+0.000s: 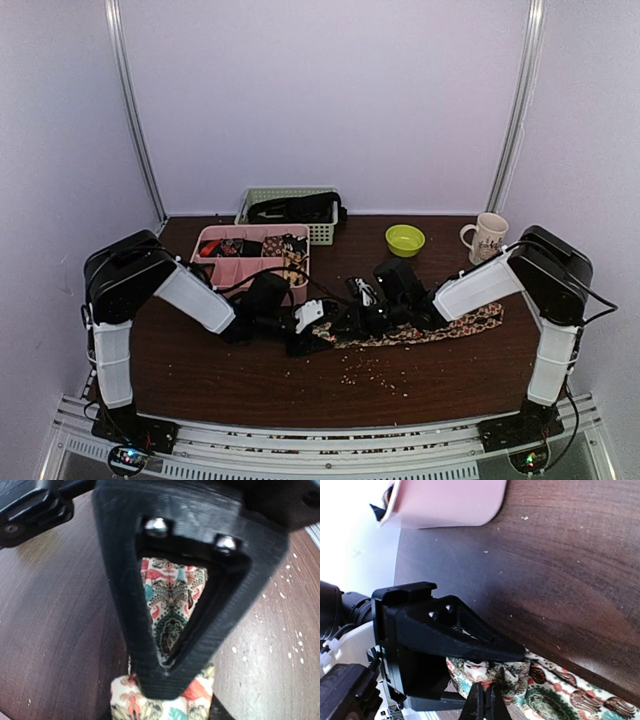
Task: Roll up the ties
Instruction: Roll the tie at the center of the board.
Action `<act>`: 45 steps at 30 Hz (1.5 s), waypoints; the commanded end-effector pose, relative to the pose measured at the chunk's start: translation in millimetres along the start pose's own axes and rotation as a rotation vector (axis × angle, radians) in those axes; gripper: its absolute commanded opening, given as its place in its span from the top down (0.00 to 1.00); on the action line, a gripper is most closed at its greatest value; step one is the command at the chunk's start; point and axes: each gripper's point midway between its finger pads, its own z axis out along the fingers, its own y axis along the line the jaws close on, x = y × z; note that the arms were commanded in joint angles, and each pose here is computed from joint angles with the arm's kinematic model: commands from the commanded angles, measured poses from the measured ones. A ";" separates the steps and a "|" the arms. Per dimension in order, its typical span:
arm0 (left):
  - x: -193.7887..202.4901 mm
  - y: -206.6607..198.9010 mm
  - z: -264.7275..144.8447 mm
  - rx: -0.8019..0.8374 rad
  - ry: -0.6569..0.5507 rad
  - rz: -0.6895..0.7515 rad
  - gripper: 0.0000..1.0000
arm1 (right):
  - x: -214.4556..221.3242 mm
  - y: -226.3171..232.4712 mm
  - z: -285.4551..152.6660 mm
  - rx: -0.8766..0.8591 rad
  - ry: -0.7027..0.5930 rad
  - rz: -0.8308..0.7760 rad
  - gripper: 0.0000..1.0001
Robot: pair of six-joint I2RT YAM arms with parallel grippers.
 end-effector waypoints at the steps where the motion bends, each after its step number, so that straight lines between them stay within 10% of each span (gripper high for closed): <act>1: 23.9 -13.0 -8.8 0.015 0.068 -0.023 0.47 | 0.0 -18.1 2.6 0.079 0.018 -0.016 1.00; 20: -19.3 3.1 -31.3 -0.083 -0.227 -0.056 0.36 | 22.7 -67.5 0.7 0.205 0.057 -0.014 1.00; 36: -30.5 -2.9 9.7 -0.005 -0.212 -0.058 0.60 | 20.5 -59.5 2.1 0.170 0.048 -0.007 1.00; 45: 19.4 -1.2 27.6 -0.007 0.002 -0.086 0.60 | 15.7 -42.3 -3.3 0.114 0.023 -0.025 1.00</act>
